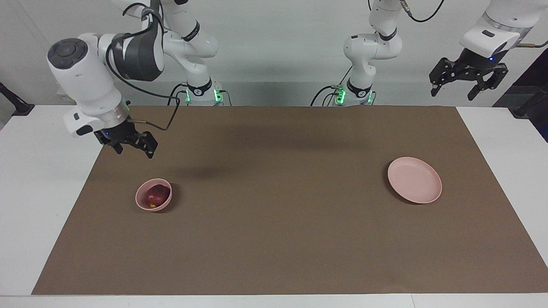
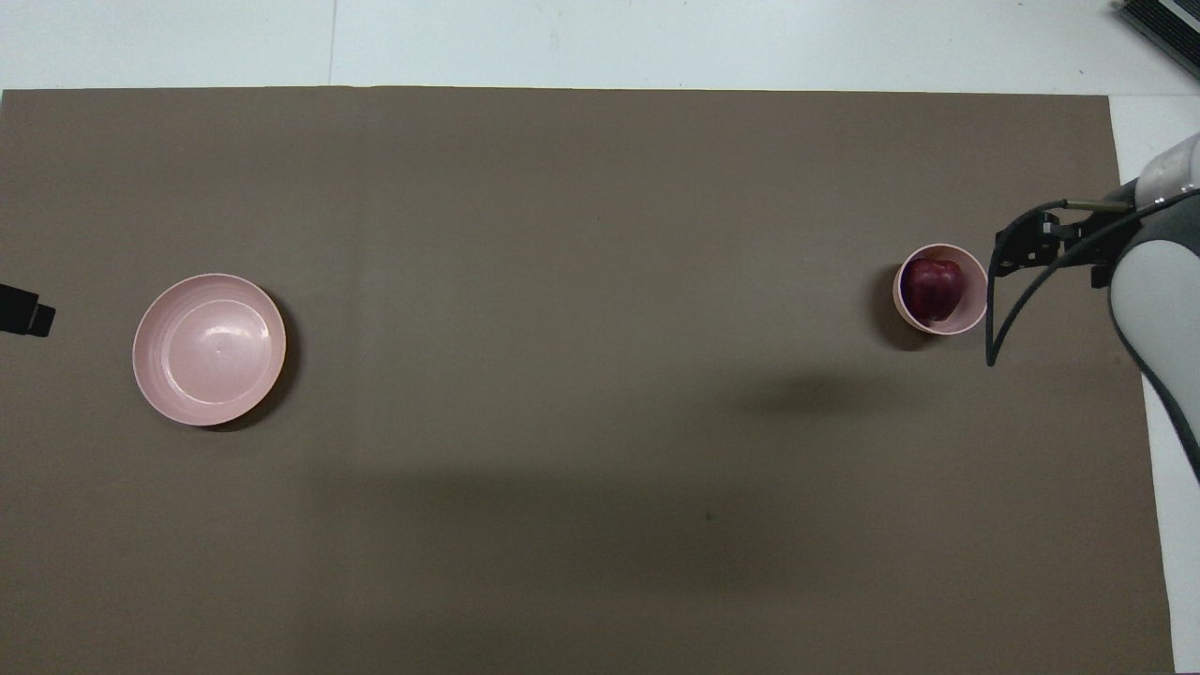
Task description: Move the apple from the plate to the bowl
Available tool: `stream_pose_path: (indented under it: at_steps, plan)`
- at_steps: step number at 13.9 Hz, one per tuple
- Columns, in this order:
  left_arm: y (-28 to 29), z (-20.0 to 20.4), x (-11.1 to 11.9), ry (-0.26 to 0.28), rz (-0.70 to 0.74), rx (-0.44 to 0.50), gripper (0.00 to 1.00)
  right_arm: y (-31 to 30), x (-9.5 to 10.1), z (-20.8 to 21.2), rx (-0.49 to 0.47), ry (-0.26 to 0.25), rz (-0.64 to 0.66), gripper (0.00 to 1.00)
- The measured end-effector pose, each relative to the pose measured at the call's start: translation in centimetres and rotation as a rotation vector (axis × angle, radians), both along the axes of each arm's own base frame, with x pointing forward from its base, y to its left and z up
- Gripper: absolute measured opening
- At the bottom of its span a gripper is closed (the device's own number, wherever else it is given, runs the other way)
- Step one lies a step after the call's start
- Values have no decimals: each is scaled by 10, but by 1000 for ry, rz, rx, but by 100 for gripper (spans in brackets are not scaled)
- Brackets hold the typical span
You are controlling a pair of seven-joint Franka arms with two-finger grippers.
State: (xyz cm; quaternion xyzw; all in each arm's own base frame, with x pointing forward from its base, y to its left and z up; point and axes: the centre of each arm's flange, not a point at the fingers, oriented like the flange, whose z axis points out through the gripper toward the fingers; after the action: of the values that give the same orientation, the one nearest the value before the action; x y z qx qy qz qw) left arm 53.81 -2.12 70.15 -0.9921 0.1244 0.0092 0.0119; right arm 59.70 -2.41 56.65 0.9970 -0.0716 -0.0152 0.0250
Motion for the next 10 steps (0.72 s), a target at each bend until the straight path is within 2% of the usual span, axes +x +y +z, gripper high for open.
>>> stream_pose_path:
  at_steps: [3, 10]
  plan:
    - [0, 0, 0, 0, 0, 0, 100, 7, -21, 28, -2, 6, 6, 100]
    - [0, 0, 0, 0, 0, 0, 100, 6, -21, 22, 5, 24, 3, 100]
